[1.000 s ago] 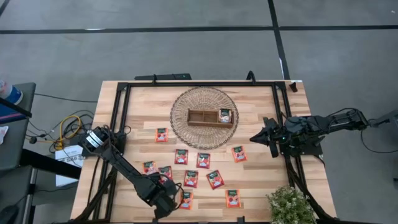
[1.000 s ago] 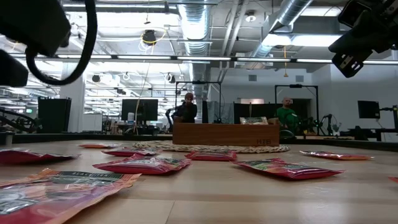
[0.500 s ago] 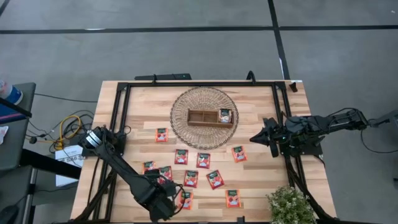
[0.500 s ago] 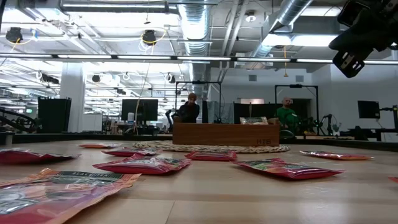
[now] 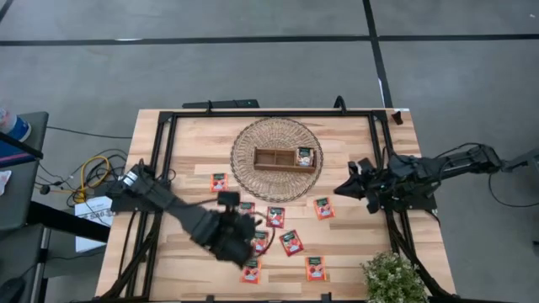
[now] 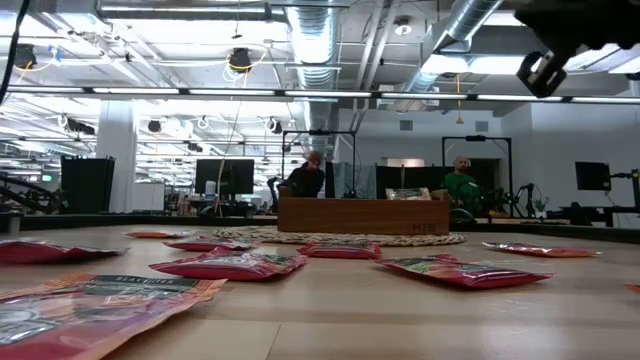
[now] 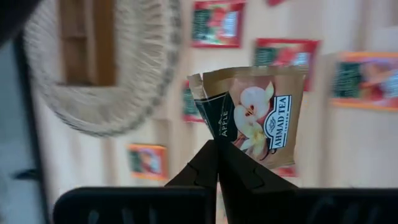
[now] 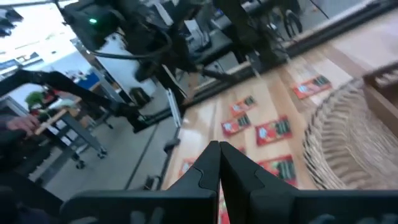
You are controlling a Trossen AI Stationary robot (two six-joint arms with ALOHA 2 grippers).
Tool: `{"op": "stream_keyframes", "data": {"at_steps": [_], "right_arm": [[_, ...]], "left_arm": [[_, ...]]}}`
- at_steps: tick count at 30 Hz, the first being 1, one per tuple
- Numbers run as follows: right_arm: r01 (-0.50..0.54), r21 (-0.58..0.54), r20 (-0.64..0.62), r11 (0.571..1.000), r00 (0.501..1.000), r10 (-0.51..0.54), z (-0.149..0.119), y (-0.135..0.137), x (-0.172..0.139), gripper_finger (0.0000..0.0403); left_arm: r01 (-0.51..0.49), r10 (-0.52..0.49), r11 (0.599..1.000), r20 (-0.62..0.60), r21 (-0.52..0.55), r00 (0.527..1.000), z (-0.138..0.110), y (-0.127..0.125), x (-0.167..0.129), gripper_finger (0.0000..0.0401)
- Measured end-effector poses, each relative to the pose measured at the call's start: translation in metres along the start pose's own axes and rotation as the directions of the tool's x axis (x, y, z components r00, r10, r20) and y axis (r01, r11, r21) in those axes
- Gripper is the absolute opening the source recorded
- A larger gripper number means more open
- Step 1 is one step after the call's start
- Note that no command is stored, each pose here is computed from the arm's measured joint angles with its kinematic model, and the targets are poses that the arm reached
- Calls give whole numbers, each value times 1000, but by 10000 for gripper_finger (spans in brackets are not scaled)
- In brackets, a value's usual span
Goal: Pick & Place Tea
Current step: Put the brown tea bag into the right slot of the wooden organizer
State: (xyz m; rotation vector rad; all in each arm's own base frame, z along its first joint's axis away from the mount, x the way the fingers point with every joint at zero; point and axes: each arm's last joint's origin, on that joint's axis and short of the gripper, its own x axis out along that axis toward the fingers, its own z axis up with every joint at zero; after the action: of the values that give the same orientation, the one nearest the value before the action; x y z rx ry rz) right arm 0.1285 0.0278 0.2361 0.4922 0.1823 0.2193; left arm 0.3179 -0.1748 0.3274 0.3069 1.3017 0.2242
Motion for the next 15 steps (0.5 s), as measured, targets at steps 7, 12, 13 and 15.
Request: {"op": "stream_keyframes", "data": {"at_steps": [7,12,13,15], "right_arm": [[12,-37,-15,999,1000,-13,12,3,14,4],[79,-118,-56,990,995,-86,39,6,26,43],[98,-135,-79,986,991,-109,43,6,29,53],[121,-176,-122,977,982,-143,52,5,35,70]], "left_arm": [[-157,154,974,30,161,988,20,42,20,0],[-230,203,949,137,216,969,41,65,31,0],[-252,219,940,160,229,962,45,69,32,0],[-303,256,919,204,251,945,52,76,34,0]]}}
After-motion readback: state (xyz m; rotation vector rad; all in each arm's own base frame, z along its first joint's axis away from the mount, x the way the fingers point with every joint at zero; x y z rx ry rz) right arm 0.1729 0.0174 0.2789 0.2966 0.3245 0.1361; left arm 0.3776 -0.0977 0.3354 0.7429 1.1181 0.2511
